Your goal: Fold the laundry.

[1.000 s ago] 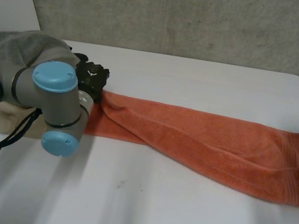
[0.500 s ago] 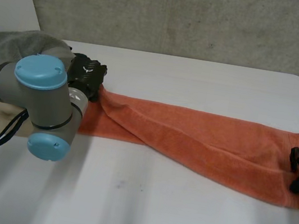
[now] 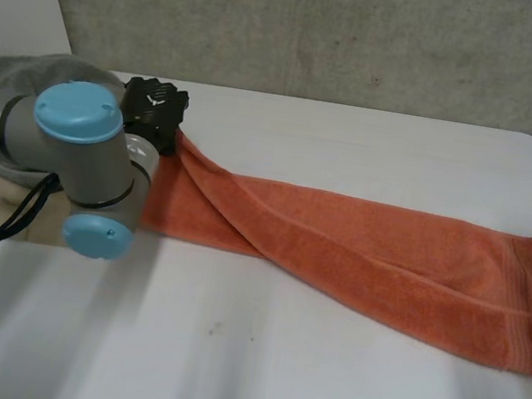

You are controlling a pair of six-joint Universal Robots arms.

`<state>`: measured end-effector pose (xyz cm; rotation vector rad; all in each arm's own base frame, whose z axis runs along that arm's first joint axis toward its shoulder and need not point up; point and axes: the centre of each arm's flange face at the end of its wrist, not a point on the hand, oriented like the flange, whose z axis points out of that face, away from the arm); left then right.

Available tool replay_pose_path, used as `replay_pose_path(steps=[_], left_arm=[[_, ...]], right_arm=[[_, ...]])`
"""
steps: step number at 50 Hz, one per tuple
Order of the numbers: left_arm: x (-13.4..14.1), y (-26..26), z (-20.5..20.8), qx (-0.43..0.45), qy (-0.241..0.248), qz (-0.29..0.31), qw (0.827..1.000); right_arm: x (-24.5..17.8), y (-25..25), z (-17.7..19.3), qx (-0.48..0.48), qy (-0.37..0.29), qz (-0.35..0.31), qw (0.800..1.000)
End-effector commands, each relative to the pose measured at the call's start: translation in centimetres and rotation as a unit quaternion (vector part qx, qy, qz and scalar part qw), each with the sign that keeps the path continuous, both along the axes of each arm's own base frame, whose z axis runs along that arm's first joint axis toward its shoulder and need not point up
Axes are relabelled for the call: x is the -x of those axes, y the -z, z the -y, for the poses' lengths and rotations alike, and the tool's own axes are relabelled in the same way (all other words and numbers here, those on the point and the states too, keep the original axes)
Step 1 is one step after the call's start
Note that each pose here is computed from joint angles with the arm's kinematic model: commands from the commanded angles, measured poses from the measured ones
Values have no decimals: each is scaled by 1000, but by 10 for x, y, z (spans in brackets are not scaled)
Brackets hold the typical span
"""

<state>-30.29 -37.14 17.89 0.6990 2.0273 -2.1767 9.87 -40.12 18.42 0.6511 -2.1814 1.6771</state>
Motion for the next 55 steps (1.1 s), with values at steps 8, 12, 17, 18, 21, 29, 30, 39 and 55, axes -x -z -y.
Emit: replay_pose_path(steps=[8,12,17,18,21,29,30,39,55], left_arm=[[1,9,-9,-16,5,4,1000],[1,6,-13,-16,7,4,1000],[2,7,-15,-18,8,4,1000],[2,7,-15,-19,8,4,1000],[2,7,-15,-18,9,3,1000],[4,7,-18,-18,11,4,1000],[4,6,-17,-17,11,4,1000],[2,-5,-8,2,5,-2,1000],[18,33,45,41,-18,23,999]], right_arm=[[-8,18,-60,-226,11,40,973],[-8,32,-64,-214,11,41,976],[-7,45,-66,-195,11,32,980],[-7,47,-66,-192,12,31,981],[-7,54,-64,-188,12,31,982],[-7,47,-48,-127,10,33,991],[-7,45,-47,-122,9,32,992],[-6,-1,-20,-28,5,31,999],[-14,32,51,100,-8,13,995]])
